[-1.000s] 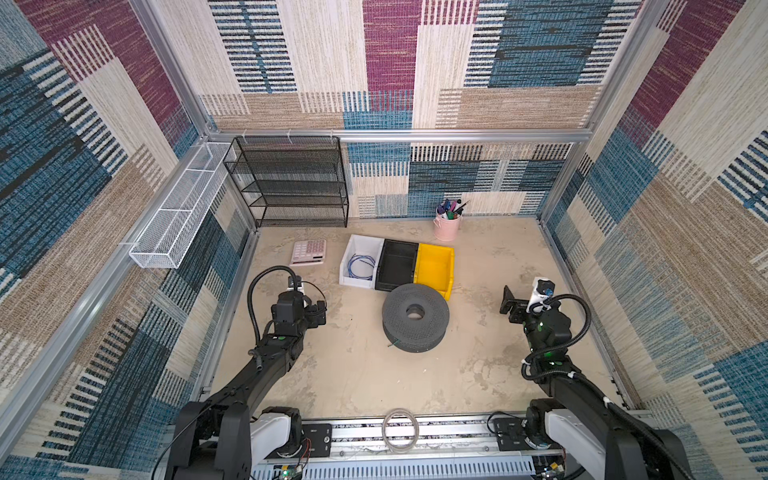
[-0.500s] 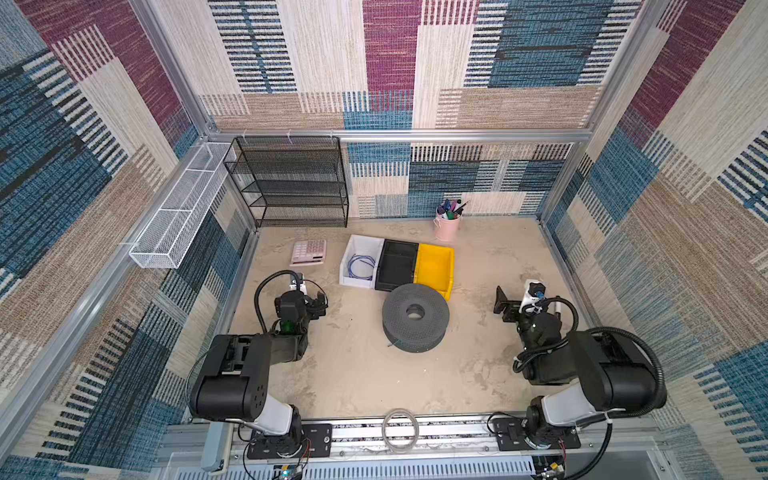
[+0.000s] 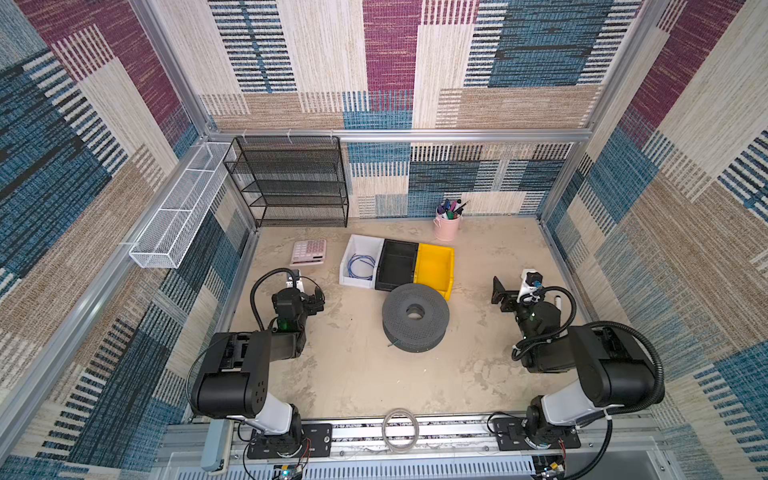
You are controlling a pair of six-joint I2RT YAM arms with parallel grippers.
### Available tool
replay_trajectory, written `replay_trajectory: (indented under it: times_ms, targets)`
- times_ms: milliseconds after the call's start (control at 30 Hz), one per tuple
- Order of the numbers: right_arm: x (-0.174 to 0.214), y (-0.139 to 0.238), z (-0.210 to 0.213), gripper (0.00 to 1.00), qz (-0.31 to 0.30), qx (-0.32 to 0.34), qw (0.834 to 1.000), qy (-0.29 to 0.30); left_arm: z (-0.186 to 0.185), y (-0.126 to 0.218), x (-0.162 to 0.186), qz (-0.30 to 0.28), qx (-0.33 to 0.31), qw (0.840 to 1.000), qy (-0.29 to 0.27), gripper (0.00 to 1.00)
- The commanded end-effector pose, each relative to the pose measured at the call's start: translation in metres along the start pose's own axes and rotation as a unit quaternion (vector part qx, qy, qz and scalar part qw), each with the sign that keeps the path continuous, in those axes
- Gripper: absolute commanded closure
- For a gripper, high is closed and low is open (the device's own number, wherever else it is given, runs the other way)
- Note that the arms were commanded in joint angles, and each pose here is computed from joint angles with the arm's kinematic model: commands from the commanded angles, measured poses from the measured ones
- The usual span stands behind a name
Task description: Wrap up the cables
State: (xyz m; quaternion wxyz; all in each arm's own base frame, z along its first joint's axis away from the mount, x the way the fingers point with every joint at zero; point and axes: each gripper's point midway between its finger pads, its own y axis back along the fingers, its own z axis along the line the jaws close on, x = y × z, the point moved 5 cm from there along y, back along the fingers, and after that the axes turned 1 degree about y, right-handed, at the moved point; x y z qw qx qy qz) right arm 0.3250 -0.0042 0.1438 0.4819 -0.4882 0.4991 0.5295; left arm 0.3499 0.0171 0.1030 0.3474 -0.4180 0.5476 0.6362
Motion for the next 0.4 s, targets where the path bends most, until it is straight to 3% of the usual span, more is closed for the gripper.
replay_trajectory:
  times_ms: [0, 367]
  targets:
    - [-0.0023, -0.0018, 0.0060, 0.01, -0.002, -0.023, 1.000, 0.011, -0.0007, 0.0010, -0.0108, -0.027, 0.005, 1.000, 0.008, 0.01]
    - [-0.0025, -0.0013, 0.0059, 0.01, -0.003, -0.023, 1.000, 0.011, -0.0008, 0.0010, -0.0109, -0.027, 0.005, 1.000, 0.009, 0.01]
